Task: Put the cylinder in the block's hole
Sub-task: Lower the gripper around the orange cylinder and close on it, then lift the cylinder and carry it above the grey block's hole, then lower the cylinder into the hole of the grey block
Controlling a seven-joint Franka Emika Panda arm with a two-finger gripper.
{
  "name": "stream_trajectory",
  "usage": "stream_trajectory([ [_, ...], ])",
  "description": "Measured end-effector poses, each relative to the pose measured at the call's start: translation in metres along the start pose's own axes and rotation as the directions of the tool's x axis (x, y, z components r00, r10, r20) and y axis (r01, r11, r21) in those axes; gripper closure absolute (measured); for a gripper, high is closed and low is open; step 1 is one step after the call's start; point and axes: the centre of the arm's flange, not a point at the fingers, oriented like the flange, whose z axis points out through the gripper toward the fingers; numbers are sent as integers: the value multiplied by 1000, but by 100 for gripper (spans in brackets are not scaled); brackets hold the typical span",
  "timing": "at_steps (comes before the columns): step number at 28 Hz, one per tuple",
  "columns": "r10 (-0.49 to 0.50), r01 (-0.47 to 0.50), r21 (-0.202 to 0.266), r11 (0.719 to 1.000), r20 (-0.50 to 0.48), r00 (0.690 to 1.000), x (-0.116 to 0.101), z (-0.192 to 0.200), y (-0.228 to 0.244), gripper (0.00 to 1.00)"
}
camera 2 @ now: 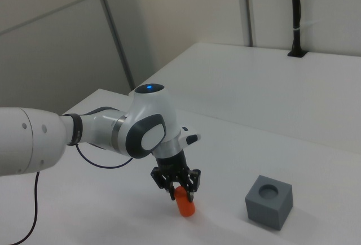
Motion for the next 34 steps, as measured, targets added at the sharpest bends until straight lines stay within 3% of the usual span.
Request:
stream_trajectory([
  [5,7,-7,-12,1000,-34,999,7,-16,6,49],
  [10,63,-69,-41,997,-122,990,12,-61,45,49],
  [19,260,-273,-17,962,-258,930,-21,-121,156,49],
  [23,296,-312,-18,950,-259,919,-29,-115,180,49],
  [28,304,-333,-40,942,-316,899,-22,-98,196,49],
  [34,309,-339,-45,940,-315,898,-15,-72,204,49],
])
